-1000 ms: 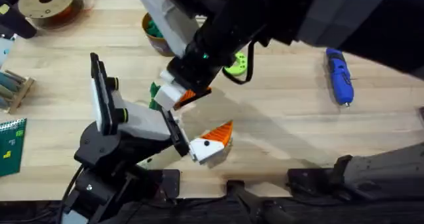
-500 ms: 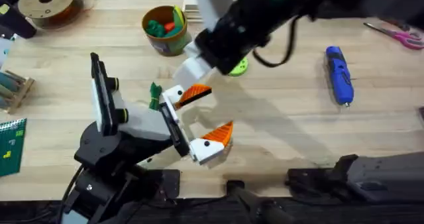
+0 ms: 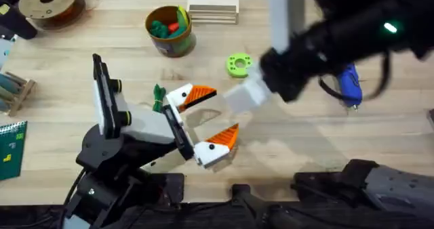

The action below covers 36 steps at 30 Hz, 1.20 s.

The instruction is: Pick up the gripper from the table and insert it into the empty holder that is missing its gripper. Then pick up a screw, insert it into the mounting hole, and use the screwdriver to tighten it. Finally, clean up the table by picking up the vegetable and placing it into the bucket.

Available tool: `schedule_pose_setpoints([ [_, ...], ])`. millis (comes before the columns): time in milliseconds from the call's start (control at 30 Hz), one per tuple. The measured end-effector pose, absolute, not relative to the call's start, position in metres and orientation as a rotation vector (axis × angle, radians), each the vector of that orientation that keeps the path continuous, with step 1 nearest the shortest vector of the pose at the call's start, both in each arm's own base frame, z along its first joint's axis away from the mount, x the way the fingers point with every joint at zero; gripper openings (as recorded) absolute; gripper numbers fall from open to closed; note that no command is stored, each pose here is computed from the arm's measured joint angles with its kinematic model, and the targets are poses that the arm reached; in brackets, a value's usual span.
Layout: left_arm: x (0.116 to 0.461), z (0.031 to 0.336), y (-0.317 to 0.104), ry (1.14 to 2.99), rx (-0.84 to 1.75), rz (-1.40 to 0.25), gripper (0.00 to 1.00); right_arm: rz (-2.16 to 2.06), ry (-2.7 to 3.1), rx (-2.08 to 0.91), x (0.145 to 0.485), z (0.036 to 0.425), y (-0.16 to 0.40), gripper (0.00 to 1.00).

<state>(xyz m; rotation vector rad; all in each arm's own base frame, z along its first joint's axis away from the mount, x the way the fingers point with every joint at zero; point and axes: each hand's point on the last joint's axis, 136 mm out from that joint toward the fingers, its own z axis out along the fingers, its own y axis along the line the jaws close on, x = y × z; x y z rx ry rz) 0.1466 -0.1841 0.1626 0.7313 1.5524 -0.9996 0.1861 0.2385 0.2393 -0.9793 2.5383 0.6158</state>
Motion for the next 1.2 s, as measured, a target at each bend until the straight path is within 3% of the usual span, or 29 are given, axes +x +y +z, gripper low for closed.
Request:
schedule_pose_setpoints([
  [533, 0.147, 0.163, -0.184, 1.553, 0.731, -1.0, 0.989, 0.818, 2.393, -0.836, 0.127, 0.268, 0.197, 0.81],
  [600, 0.147, 0.163, -0.184, 1.553, 0.731, -1.0, 0.879, 0.829, 2.398, -0.835, 0.125, 0.267, 0.198, 0.811],
  [667, 0.147, 0.163, -0.184, 1.552, 0.731, -0.998, 0.652, 0.836, 2.409, -0.831, 0.125, 0.265, 0.199, 0.812],
  [733, 0.147, 0.163, -0.184, 1.553, 0.729, -0.995, 0.35, 0.835, 2.42, -0.83, 0.125, 0.263, 0.2, 0.812],
  [867, 0.148, 0.163, -0.184, 1.55, 0.731, -0.989, 0.026, 0.833, 2.446, -0.828, 0.128, 0.258, 0.202, 0.813],
  [1200, 0.148, 0.163, -0.183, 1.551, 0.73, -0.988, 0.005, 0.779, 2.506, -0.702, 0.149, 0.25, 0.196, 0.814],
])
